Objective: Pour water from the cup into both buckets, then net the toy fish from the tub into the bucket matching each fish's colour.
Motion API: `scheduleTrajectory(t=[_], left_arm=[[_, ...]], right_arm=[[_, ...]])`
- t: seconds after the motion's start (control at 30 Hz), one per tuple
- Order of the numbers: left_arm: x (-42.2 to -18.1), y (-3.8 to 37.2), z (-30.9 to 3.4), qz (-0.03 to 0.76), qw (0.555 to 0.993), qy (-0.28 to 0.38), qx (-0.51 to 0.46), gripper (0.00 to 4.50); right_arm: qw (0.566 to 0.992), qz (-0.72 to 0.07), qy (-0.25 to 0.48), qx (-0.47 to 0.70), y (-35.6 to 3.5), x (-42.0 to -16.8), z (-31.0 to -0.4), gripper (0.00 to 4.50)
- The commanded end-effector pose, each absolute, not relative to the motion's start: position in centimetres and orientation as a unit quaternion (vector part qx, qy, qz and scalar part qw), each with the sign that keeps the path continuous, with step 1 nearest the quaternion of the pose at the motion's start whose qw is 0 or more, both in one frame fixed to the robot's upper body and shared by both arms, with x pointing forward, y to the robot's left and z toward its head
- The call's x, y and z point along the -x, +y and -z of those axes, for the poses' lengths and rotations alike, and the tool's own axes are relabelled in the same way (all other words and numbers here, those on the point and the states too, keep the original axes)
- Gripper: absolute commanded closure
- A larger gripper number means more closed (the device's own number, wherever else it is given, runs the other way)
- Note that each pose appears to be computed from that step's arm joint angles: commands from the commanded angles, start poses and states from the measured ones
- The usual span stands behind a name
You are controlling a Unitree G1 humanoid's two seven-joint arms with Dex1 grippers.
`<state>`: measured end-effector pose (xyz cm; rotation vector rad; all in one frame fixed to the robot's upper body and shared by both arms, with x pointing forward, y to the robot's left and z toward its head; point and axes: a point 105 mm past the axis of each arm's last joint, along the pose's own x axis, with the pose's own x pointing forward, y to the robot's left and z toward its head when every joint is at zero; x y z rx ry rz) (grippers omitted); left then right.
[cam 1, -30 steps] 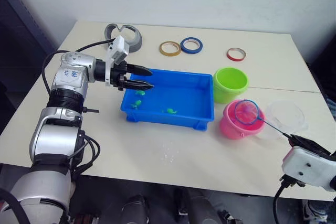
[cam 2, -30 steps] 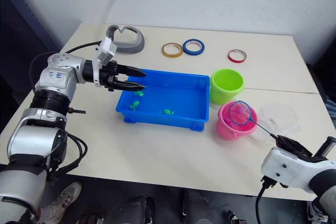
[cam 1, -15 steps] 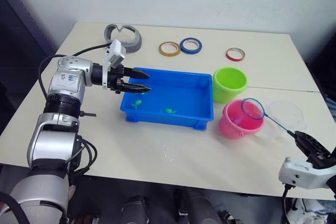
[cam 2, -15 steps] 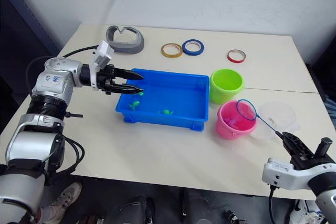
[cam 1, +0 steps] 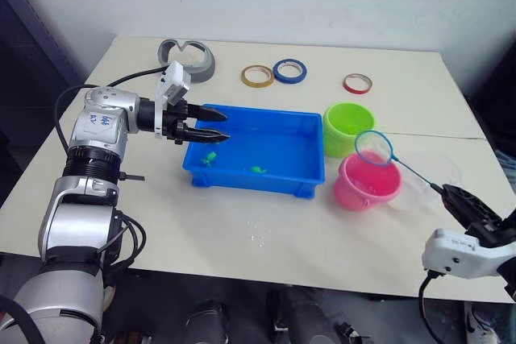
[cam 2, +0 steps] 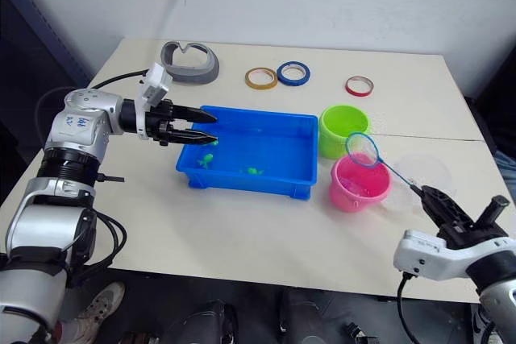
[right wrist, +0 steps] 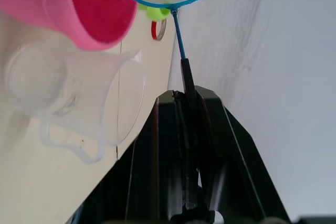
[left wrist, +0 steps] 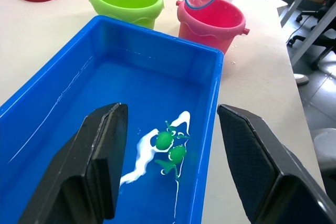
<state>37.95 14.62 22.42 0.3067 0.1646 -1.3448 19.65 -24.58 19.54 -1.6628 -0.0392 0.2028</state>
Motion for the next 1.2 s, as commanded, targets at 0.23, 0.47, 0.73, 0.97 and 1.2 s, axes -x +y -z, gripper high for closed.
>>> scheduleTrajectory(t=[0.23,0.47,0.73,0.97,1.2], left_arm=[[-38.1,15.7,-24.0,0.6,0.784,0.049,-0.15,1.48],[-38.2,17.4,-23.8,0.559,0.81,0.058,-0.166,1.48],[-36.2,19.8,-22.5,0.527,0.83,0.083,-0.164,1.48],[-34.6,21.0,-22.3,0.503,0.845,0.094,-0.155,1.48],[-33.4,22.0,-21.7,0.487,0.851,0.113,-0.157,1.48]], right_arm=[[0.7,-0.12,-0.069,0.701,-21.8,-20.9,-23.8,4.5],[0.746,-0.18,-0.054,0.638,-20.3,-24.6,-24.3,4.5],[0.776,-0.298,0.018,0.556,-17.2,-27.6,-21.3,4.5],[0.78,-0.352,0.049,0.515,-14.9,-29.6,-19.3,4.5],[0.778,-0.381,0.07,0.495,-13.6,-29.7,-18.2,4.5]])
